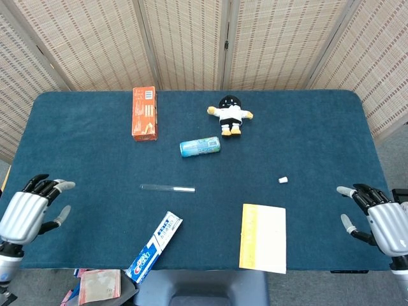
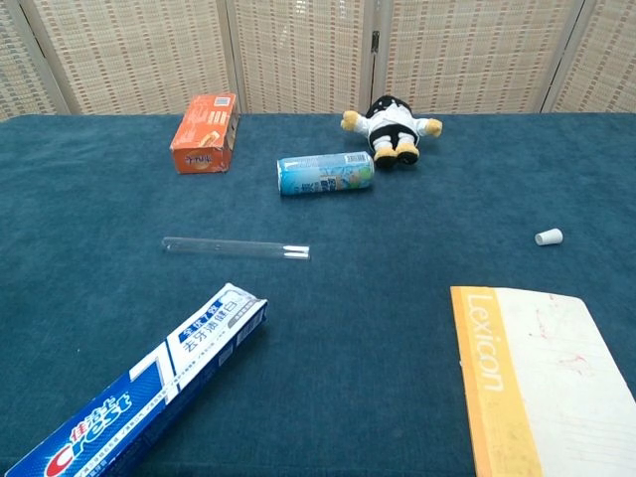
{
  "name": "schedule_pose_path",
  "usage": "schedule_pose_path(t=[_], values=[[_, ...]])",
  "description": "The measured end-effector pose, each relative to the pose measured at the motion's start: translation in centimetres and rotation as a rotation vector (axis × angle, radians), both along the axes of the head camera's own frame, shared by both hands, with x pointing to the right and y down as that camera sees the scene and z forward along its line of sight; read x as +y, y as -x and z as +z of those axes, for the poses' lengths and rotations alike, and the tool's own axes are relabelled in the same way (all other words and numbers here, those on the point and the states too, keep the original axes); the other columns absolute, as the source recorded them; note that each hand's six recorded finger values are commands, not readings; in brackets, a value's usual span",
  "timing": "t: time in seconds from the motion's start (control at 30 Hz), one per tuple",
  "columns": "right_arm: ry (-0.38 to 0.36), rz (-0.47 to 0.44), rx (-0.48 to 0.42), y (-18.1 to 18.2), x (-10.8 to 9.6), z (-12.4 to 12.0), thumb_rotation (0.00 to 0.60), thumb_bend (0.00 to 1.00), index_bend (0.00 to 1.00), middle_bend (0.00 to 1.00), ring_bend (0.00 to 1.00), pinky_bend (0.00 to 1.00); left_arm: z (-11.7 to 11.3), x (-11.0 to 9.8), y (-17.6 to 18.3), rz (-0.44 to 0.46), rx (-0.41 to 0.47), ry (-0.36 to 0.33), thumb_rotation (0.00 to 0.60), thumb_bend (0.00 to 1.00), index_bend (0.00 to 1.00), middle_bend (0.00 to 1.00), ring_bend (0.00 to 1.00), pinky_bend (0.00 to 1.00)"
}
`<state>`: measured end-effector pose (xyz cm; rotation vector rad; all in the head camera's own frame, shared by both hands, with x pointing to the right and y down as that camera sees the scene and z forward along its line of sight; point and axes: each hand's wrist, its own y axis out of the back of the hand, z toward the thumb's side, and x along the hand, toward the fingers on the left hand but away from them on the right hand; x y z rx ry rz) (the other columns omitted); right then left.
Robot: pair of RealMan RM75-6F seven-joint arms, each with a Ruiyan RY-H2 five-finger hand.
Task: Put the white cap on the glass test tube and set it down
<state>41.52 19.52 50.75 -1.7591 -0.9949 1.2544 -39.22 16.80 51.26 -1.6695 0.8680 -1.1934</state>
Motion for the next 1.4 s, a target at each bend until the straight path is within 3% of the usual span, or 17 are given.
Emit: schedule_pose_path(t=[0.23, 0.63, 1.13, 1.4], values=[[0.002, -0.008, 0.007, 0.3, -0.7, -0.1, 0.6, 0.38, 0.23, 0.35, 0.2, 0.25, 1.3, -3.7, -4.5, 0.114, -0.003, 0.015, 0.6, 0.36, 0.28, 0.38, 0.44, 0.43], [0.024, -0.012, 0.015, 0.4, -1.0, 0.3, 0.6, 0.39, 0.23, 0.35, 0.2, 0.25, 5.5, -7.1, -11.7, 0.185, -0.033, 0.126, 0.6, 0.24, 0.27, 0.52, 0.56, 0.67], [0.051, -0.022, 0.017, 0.5, -1.3, 1.0, 0.6, 0.38, 0.23, 0.35, 0.2, 0.25, 10.4, -7.2, -19.2, 0.251, -0.036, 0.247, 0.6, 0.24, 0.31, 0.95, 0.91, 0.96], [0.059, -0.02, 0.018, 0.4, -1.4, 1.2, 0.6, 0.39, 0.23, 0.35, 0.2, 0.25, 13.7, -7.3, -22.0, 0.254, -0.096, 0.298, 0.6, 0.24, 0.37, 1.0, 1.0, 1.0]])
